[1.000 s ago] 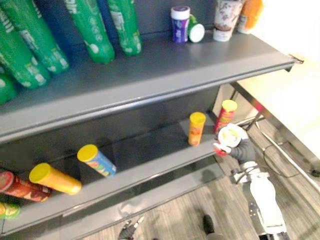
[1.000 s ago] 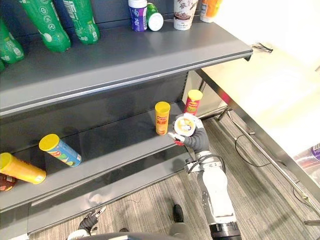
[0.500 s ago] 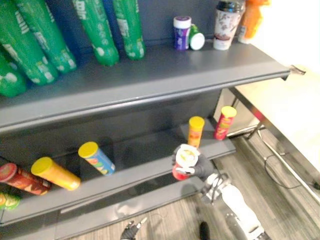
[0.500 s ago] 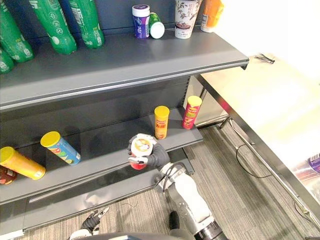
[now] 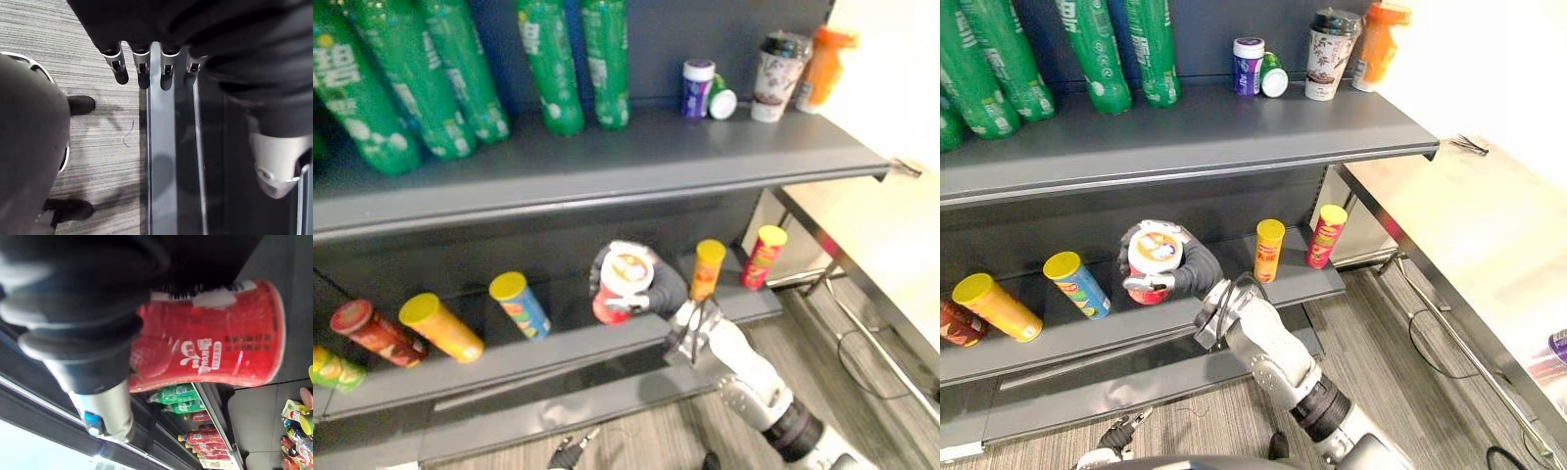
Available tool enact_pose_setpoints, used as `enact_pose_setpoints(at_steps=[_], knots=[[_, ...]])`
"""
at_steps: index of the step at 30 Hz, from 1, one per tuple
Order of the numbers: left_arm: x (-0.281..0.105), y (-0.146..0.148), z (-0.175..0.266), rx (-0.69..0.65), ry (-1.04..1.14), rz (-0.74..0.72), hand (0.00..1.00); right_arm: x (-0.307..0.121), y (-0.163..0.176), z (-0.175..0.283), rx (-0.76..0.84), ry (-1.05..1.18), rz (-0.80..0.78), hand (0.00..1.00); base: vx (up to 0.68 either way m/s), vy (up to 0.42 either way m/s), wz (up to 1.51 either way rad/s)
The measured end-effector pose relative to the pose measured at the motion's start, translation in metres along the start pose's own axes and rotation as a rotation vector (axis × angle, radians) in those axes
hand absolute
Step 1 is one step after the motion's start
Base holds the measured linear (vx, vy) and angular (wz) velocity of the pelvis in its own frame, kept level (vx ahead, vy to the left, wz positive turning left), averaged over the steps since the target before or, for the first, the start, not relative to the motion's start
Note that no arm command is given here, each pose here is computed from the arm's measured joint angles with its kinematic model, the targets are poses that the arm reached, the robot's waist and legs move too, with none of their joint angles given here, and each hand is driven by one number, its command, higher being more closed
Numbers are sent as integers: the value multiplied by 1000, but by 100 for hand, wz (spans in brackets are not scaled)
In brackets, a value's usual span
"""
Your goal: Put the gum and the chips on the shelf.
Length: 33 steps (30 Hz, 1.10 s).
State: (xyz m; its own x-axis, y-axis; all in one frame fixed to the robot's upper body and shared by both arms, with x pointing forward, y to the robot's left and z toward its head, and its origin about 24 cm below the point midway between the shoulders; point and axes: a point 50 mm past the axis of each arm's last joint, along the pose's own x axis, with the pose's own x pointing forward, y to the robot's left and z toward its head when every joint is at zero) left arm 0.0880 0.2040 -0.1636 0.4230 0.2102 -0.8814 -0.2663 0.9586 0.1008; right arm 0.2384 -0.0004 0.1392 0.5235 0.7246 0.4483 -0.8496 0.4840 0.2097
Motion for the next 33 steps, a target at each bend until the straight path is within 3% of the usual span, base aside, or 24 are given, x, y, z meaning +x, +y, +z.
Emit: enact_pose_setpoints(at_steps=[8, 14, 18, 26, 33], knots=[[0, 0, 0, 7, 6, 12, 0, 33, -9, 41, -130, -111, 3, 100, -18, -18, -3], [1, -2, 7, 66, -9, 4, 0, 45, -35, 80, -268, -178, -70, 100, 0, -2, -1], [0, 3, 1, 27, 15, 16, 0, 63, -59, 110, -353, -220, -155, 100, 13, -28, -11], [0, 5, 0, -23, 18, 26, 0, 70, -103, 153, -568, -140, -290, 100, 23, -18, -2], [0, 4, 1, -25, 16, 12, 0, 68, -122, 166, -590, -111, -375, 100, 0, 0, 0]])
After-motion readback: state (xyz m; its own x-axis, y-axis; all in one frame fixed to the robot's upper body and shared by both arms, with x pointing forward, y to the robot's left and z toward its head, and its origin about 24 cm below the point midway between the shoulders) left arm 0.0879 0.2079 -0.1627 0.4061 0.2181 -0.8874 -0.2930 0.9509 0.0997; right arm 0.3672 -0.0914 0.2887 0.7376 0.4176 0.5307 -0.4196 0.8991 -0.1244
